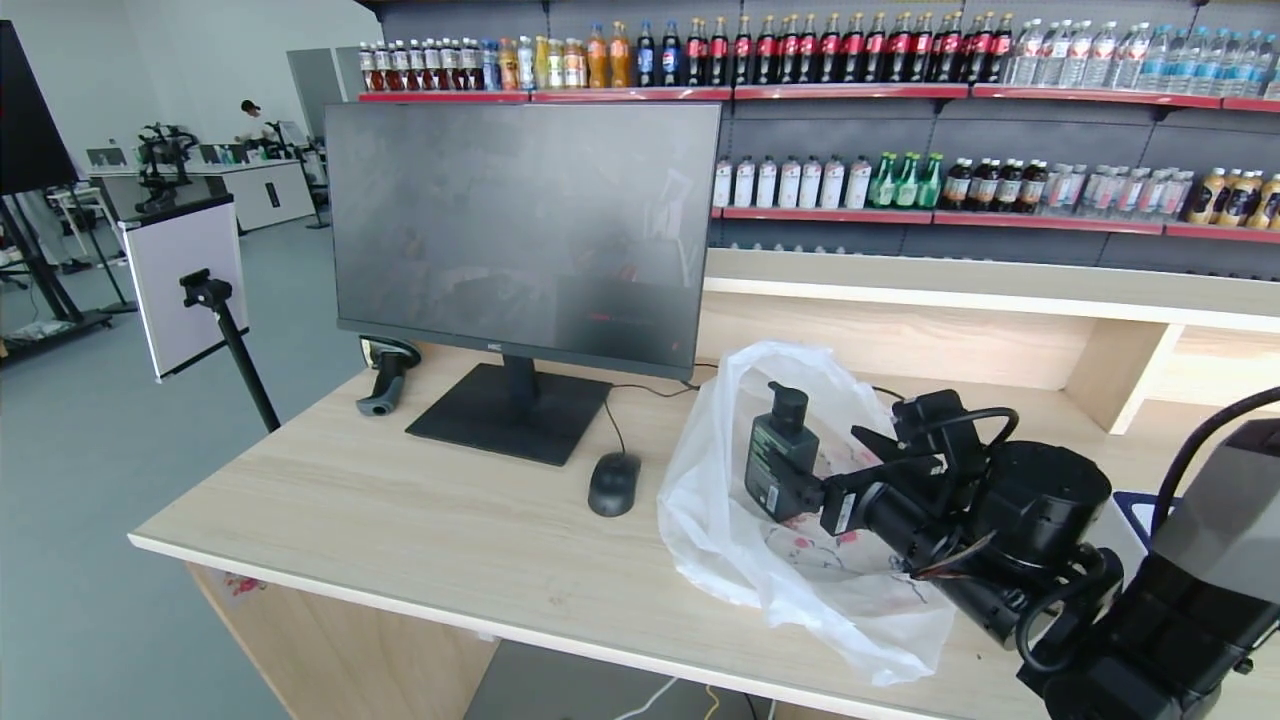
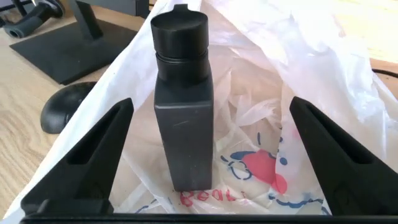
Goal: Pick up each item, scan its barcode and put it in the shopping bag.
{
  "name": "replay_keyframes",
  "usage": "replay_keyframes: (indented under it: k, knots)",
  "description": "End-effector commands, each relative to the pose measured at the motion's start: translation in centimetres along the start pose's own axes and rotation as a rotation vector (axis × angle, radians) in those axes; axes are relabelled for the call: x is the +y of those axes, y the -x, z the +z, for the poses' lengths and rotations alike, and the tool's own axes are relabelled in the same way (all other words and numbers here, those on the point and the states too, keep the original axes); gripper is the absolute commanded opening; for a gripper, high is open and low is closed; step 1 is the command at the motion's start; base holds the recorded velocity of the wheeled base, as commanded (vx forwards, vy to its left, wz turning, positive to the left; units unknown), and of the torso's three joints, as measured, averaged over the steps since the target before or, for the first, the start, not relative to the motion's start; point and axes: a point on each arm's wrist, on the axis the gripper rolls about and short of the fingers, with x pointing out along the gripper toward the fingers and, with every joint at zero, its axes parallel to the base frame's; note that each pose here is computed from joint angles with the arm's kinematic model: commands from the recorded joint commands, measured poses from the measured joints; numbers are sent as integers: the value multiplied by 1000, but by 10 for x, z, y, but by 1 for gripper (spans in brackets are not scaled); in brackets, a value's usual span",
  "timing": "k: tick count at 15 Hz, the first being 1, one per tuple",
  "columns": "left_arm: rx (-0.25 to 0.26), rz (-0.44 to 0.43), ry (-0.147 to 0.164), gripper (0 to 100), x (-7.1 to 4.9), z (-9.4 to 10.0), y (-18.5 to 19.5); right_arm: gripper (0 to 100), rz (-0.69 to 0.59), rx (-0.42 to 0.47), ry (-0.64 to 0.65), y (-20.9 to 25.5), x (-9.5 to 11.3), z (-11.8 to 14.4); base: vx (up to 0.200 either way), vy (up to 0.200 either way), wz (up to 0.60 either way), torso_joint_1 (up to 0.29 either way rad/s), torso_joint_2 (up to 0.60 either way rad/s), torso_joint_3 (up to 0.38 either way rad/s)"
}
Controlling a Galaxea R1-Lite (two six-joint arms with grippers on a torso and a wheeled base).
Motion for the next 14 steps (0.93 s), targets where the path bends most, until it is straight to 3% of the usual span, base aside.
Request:
replay_keyframes:
  k: [1,14]
  knots:
    - [-1,0,0,100,0,0,0,100,2,-47,-5,11,0,17,0,0,0,0,0,0]
    - [-1,0,0,100,0,0,0,100,18,-146,0,65,-1,53,0,0,0,0,0,0]
